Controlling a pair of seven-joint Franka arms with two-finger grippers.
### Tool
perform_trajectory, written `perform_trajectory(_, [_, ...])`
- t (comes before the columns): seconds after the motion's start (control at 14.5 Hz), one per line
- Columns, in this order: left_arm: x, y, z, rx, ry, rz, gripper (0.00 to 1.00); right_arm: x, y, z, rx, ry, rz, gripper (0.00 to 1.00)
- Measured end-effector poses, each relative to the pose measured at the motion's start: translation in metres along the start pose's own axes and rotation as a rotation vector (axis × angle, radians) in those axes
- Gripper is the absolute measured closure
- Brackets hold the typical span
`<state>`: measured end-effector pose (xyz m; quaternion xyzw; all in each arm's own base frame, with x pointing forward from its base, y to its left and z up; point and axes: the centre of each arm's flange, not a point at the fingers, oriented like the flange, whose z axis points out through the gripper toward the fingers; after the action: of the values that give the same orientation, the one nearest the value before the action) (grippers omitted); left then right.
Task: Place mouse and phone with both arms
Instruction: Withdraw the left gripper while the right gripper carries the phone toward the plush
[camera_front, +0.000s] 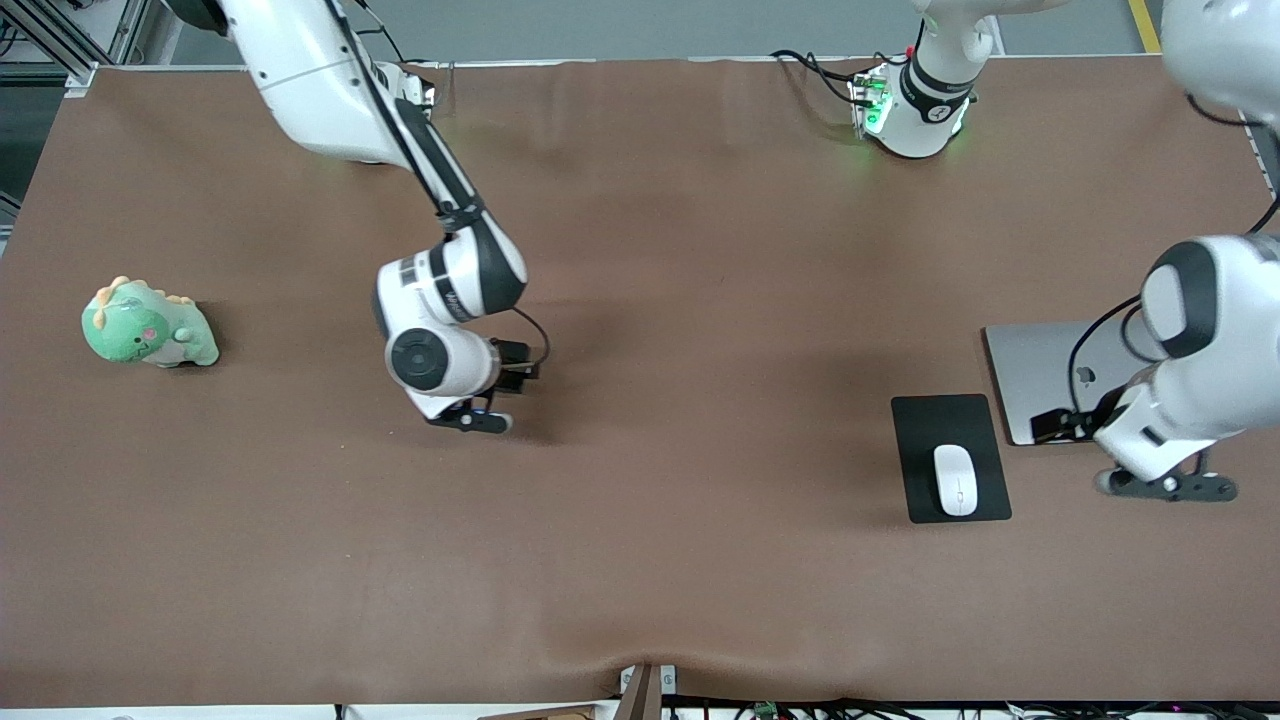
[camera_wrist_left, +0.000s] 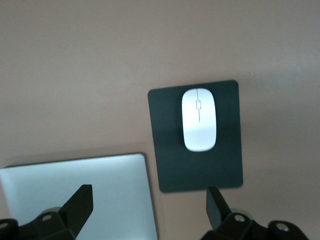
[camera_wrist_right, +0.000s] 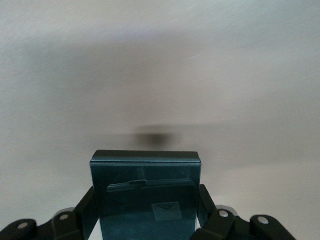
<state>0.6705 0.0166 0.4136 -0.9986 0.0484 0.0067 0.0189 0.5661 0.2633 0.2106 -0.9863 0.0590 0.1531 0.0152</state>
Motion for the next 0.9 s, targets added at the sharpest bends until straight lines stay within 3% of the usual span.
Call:
perform_trajectory(0.21, [-0.02,0.017,-0.056,-0.009,0.003,0.022,0.0,0.004,0.055,-0.002,0.013,-0.01,-0.034,0.2])
perform_trajectory(0.48, [-0.057,0.049,-0.125,-0.011,-0.015,0.059,0.0,0.002,0.11,0.015,0.032,0.03,-0.066,0.2])
perform_trajectory(0.9, [-0.087,0.058,-0.174,-0.003,0.003,0.072,0.0,0.016,0.218,0.029,0.066,0.024,-0.142,0.2])
